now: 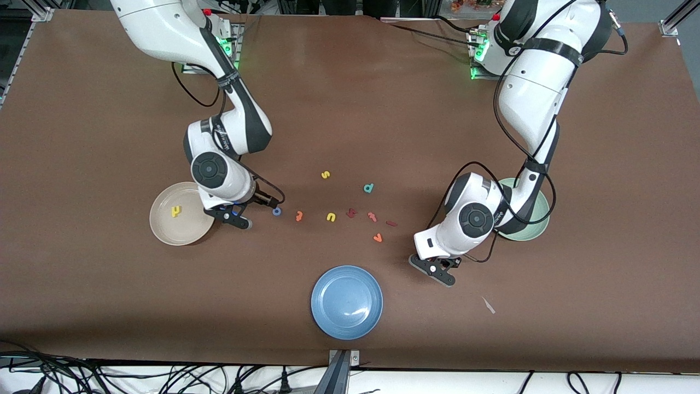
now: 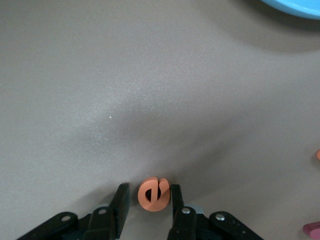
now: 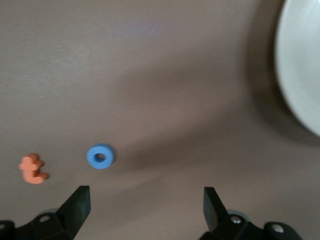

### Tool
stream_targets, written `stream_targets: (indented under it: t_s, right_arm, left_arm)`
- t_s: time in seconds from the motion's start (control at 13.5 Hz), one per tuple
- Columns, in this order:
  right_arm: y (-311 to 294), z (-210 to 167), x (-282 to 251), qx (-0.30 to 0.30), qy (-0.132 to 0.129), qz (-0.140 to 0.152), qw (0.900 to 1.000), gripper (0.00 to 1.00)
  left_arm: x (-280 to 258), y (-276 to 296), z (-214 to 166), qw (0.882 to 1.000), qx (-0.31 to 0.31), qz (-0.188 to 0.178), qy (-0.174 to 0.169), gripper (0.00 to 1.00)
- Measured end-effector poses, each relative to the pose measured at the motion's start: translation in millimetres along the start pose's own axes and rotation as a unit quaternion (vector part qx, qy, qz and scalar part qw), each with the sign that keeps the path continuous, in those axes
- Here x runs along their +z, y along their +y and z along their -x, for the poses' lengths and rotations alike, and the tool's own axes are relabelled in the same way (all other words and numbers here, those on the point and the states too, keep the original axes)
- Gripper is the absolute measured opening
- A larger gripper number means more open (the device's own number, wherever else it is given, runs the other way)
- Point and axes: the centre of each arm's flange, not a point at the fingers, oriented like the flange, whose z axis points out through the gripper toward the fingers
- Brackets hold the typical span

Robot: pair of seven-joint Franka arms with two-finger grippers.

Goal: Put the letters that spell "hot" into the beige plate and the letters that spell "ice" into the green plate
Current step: 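Grasp the orange e with the left gripper while the right gripper grasps the o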

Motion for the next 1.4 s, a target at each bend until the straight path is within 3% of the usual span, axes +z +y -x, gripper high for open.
stream_targets:
  t_s: [0.15, 0.52, 1.04, 1.4]
  right_arm:
    - [-4.9, 7.6, 9.4, 0.002, 0.014, -0.017, 1.000, 1.00]
    - [-6.8, 14.2, 26.7, -0.001, 0.023, -0.023, 0.999, 0.97]
    - [-13.1, 9.0, 34.9, -0.001, 0.025, -0.024, 0.999, 0.94]
    - [-13.2, 7.9, 50.3, 0.003, 0.018, -0.019, 1.000, 0.84]
  left_arm:
    - [-1.7, -0.3, -1.2, 1.000, 0.000, 0.000, 0.002, 0.26]
    - [-21.7, -21.1, -5.2, 1.000, -0.012, -0.008, 0.005, 0.26]
    - [-77.3, -90.3, 45.1, 0.989, -0.054, 0.012, -0.138, 0.26]
    - [-92.0, -129.7, 114.2, 0.978, -0.079, 0.025, -0.190, 0.26]
